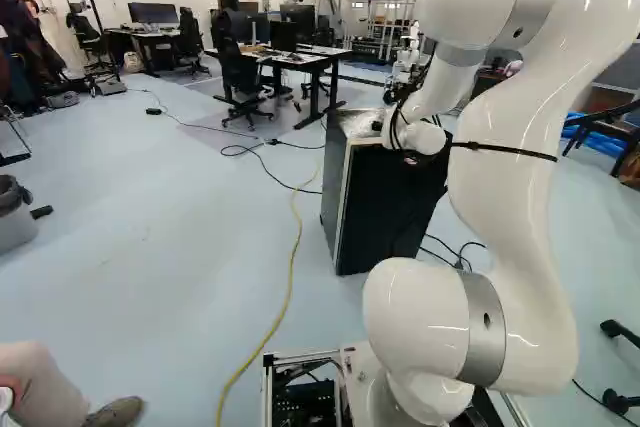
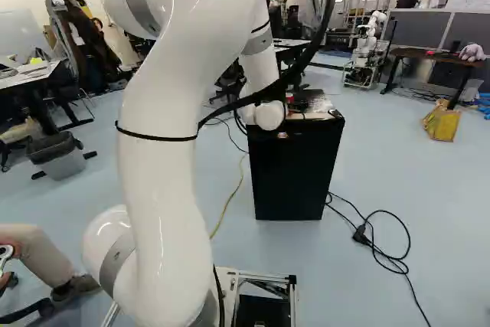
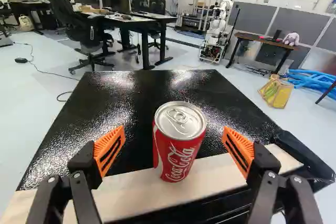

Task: Grab a drink from the fridge

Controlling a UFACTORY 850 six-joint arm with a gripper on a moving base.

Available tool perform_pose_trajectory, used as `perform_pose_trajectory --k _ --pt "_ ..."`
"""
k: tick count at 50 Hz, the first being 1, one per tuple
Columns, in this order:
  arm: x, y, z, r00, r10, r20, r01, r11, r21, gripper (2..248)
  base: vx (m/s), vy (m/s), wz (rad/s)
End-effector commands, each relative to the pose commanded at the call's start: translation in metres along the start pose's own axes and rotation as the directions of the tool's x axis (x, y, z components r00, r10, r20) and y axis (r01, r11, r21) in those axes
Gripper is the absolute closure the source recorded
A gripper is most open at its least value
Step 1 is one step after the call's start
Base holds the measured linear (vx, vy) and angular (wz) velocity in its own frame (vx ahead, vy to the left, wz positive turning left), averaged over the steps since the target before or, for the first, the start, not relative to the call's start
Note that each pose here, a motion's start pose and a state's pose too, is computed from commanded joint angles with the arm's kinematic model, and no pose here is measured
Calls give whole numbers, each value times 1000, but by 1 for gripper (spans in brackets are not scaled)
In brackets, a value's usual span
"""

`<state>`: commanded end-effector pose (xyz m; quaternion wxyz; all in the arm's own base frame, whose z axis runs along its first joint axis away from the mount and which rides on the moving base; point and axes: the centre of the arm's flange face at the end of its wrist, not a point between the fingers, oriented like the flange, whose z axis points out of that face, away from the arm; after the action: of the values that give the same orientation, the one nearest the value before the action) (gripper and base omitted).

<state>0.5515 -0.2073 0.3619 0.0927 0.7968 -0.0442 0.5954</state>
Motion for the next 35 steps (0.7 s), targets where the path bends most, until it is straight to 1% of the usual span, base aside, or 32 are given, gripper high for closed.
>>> perform_pose_trajectory --k 17,18,22,23,28,29,33,34,35 --pt "0 0 2 1000 -1 -2 1 1000 1 5 0 0 0" --pt "0 0 2 1000 -1 -2 1 1000 1 39 0 0 0" --pt "0 0 2 1000 -1 -2 1 1000 1 39 0 0 0" --pt "0 0 2 1000 -1 -2 1 1000 1 77 0 0 0" --pt "0 0 2 1000 -1 -2 1 1000 1 77 0 0 0" --pt "0 0 2 1000 -1 -2 1 1000 1 115 0 0 0" --pt "0 0 2 1000 -1 -2 1 1000 1 115 0 0 0" --pt "0 0 2 1000 -1 -2 1 1000 1 149 0 0 0" --pt "0 0 2 1000 -1 -2 1 1000 1 149 0 0 0"
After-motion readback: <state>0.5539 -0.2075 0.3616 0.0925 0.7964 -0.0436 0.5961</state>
